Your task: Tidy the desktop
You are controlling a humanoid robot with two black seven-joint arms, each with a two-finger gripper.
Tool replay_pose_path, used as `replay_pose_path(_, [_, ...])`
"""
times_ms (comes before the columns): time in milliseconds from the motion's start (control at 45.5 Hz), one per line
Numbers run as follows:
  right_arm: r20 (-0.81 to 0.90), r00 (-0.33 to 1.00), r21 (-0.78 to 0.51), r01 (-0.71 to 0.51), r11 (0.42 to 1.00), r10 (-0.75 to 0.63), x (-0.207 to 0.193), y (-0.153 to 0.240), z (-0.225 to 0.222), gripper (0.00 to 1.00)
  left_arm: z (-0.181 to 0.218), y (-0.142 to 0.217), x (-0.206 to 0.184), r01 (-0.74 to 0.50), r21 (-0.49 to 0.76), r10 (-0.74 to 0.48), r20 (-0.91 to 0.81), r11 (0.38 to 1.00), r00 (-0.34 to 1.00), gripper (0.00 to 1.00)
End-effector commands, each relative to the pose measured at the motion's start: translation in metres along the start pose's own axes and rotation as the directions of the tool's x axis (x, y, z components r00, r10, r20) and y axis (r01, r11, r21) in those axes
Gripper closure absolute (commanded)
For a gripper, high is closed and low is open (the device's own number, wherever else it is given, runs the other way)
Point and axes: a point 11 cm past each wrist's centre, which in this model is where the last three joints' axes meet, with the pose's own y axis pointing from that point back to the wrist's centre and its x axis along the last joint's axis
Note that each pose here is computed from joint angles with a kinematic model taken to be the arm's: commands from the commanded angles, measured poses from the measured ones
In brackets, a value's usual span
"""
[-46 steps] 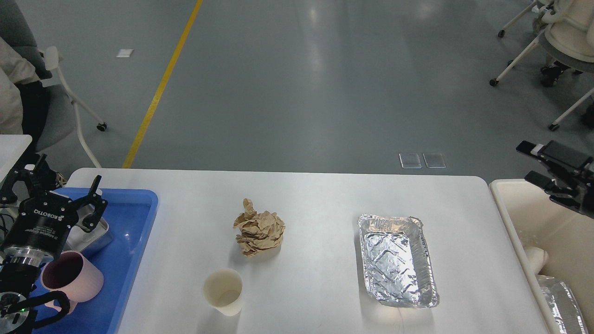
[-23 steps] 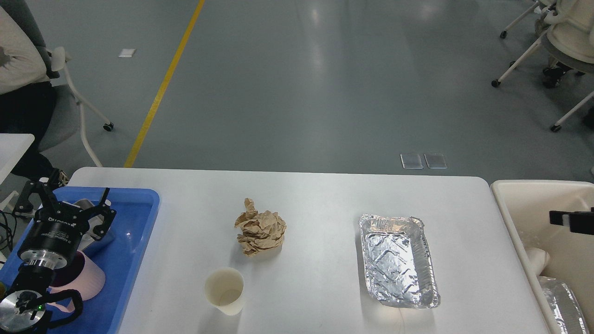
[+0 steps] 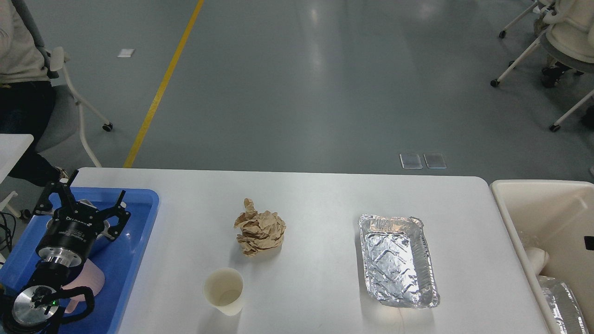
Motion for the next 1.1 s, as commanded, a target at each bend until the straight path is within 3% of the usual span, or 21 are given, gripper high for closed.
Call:
replay_pose_path(0, [-0.011,0.998,0.015,-0.058,0.998,0.059,0.013,0.001,-0.003,0.00,-0.001,0.000,0.001,-0.003,0.001,0.003,-0.002,1.000,1.000,0.03])
replay_pose_path(110, [-0.012,0.993,0.024,-0.119,0.993,0.120,0.020,0.001,-0.005,0.00,-0.001,0.000,0.001,-0.008,0.003,0.008,-0.003,1.000,1.000,0.03])
replay_pose_path(242, [0.052,0.995,0.071,-0.083,0.994,0.079,0.000,-0.014,-0.013,0.00,-0.002,0.001,0.002,-0.014,0.005,0.014,-0.003,1.000,1.000,0.03])
replay_pose_path(483, [0.444,0.896,0.211,-0.118,0.970,0.012,-0.038,-0.035,-0.044,0.00,-0.012,0.001,0.002,-0.016,0.038,0.016,-0.001,0.999,1.000,0.03])
replay_pose_path(571, [0.500,0.866,0.240,-0.143,0.960,0.004,-0.046,-0.046,-0.055,0.00,-0.016,0.001,0.001,-0.020,0.050,0.020,0.000,0.999,1.000,0.03])
replay_pose_path(659, [0.530,0.848,0.243,-0.137,0.960,-0.013,-0.055,-0.058,-0.062,0.00,-0.017,0.001,0.001,-0.024,0.052,0.024,-0.001,0.998,1.000,0.03])
replay_pose_path(834, [0.683,0.720,0.264,-0.088,0.960,-0.122,-0.110,-0.093,-0.082,0.00,-0.018,0.000,0.003,-0.038,0.055,0.038,0.001,0.998,0.999,0.03])
replay_pose_path(1076, [0.762,0.638,0.210,-0.079,0.975,-0.113,-0.156,-0.132,-0.114,0.00,-0.018,0.000,0.003,-0.042,0.054,0.042,-0.001,0.998,0.999,0.03])
